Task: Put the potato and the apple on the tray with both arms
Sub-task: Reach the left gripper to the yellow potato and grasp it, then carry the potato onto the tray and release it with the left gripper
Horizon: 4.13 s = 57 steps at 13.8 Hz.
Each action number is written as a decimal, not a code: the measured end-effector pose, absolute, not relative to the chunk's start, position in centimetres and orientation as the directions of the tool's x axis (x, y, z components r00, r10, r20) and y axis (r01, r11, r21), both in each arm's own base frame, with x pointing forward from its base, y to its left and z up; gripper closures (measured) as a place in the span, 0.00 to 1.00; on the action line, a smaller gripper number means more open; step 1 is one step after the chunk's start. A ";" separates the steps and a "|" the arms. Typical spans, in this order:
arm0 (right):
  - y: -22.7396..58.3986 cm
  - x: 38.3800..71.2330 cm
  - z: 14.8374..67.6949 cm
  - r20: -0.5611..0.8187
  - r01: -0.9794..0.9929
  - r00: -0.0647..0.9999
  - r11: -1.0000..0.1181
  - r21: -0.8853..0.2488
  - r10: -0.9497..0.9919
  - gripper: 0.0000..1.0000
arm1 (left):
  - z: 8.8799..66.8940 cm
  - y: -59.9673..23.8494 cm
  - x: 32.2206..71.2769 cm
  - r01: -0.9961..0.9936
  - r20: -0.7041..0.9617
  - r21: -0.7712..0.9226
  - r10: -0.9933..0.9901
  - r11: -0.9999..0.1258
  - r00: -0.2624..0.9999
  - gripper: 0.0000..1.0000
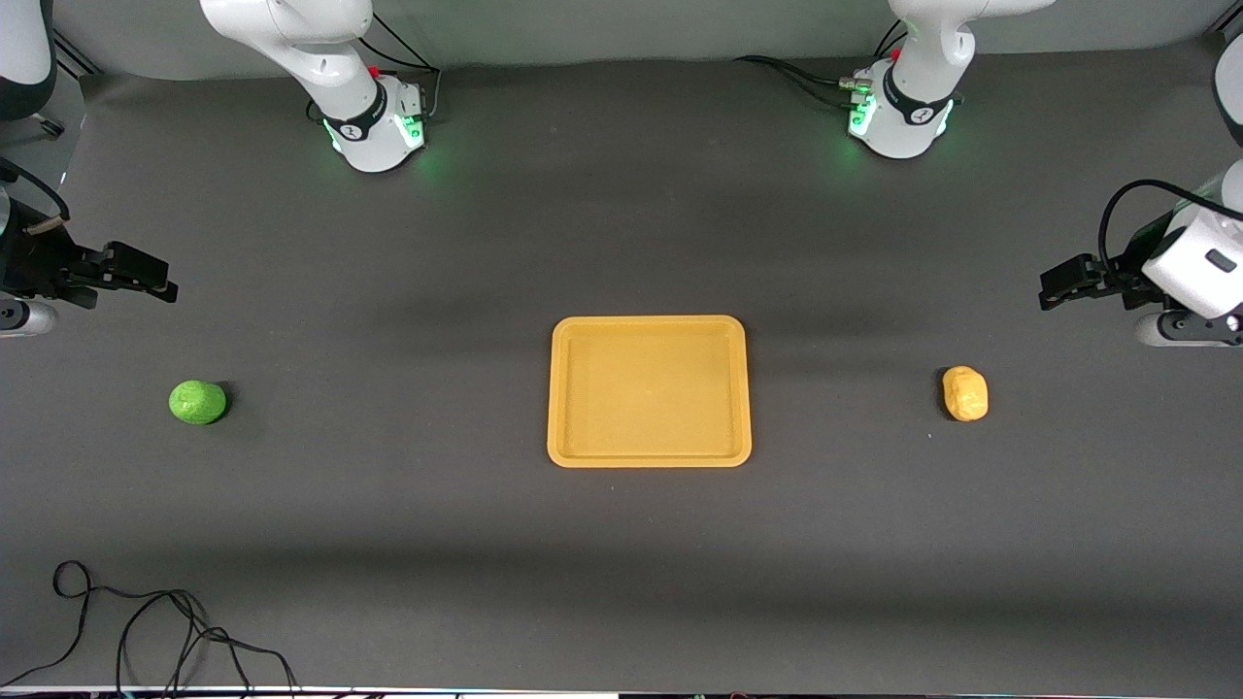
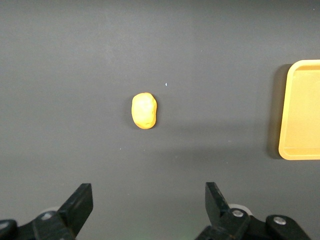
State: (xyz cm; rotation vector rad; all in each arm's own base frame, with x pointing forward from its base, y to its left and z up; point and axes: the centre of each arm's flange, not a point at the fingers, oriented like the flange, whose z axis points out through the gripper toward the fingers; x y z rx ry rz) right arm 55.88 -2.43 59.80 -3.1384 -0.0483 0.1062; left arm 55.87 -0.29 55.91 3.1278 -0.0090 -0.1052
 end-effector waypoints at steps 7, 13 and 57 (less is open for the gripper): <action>-2.9 56.0 60.1 -0.062 0.017 0.998 -1.000 -0.001 0.017 0.00 | 54.3 0.4 55.3 -0.002 -0.142 0.003 -0.002 -1.000 0.990 0.00; -2.8 56.0 60.0 -0.064 0.018 0.998 -1.000 -0.002 0.018 0.00 | 38.9 0.8 58.9 -0.020 -0.182 0.011 -0.022 -1.000 0.983 0.08; -22.4 55.5 39.3 0.067 0.041 0.997 -0.999 0.035 0.043 0.00 | 22.4 -37.1 55.7 0.164 -0.152 0.028 0.158 -0.986 0.976 0.00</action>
